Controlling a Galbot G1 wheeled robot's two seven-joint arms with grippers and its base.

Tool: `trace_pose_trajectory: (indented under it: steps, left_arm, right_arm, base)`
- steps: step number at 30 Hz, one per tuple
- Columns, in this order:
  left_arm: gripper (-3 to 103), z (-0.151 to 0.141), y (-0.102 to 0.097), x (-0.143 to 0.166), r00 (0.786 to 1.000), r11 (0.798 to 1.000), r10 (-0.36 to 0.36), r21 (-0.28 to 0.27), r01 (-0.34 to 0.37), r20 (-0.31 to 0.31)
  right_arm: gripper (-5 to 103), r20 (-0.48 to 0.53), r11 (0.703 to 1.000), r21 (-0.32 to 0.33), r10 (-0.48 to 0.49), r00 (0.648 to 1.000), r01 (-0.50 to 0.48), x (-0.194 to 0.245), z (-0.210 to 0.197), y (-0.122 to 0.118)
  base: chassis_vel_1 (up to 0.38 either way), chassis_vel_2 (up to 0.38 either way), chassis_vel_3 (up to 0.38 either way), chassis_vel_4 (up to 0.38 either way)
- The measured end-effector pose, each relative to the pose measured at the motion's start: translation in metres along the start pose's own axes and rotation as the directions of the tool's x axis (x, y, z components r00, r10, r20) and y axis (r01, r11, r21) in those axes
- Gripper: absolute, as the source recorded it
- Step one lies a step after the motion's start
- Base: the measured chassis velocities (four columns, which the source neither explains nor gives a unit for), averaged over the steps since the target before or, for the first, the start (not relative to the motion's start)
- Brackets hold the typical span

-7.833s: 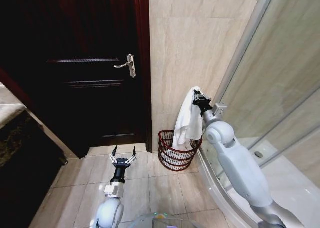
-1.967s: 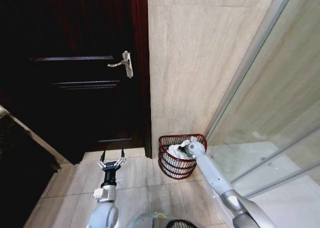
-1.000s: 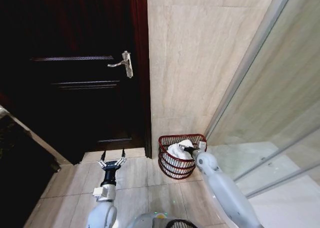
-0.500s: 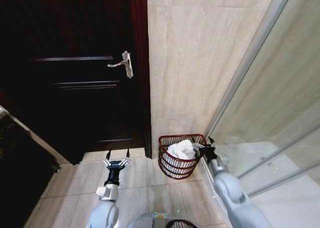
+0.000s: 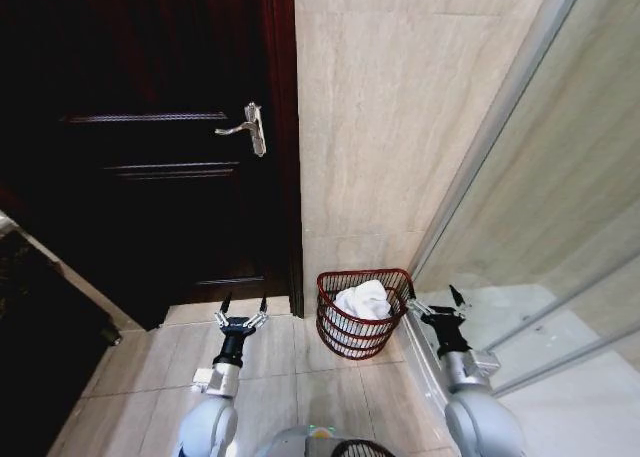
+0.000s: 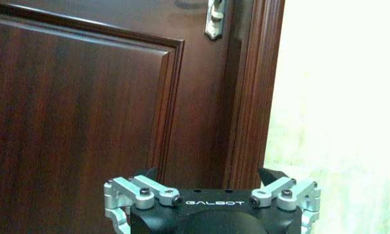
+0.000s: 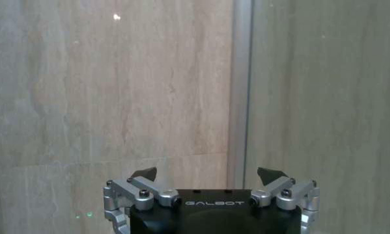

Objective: Discard the used towel into the hamper.

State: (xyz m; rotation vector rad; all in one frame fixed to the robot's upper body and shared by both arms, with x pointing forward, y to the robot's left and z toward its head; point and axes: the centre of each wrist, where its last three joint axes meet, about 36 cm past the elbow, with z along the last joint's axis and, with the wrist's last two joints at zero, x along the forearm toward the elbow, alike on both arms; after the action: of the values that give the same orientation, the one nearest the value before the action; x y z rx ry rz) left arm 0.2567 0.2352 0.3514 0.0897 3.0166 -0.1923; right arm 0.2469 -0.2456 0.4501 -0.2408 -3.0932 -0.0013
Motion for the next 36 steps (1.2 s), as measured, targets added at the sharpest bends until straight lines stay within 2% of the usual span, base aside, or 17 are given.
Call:
trace_pose_trajectory:
  steps: [10, 36]
  left_arm:
    - [100, -0.011, -0.001, -0.003, 1.000, 1.000, 0.018, -0.009, -0.018, 0.003]
    - [100, -0.006, 0.002, 0.004, 0.998, 0.998, 0.058, -0.039, -0.059, -0.015]
  right_arm:
    - [100, -0.010, 1.000, 0.003, 0.017, 1.000, -0.017, 0.022, 0.009, -0.015]
    - [100, 0.016, 0.999, 0.005, 0.043, 0.999, -0.043, 0.049, 0.029, -0.009]
  base:
    - [0.005, -0.004, -0.005, 0.004]
    - [0.051, -0.049, -0.045, 0.047]
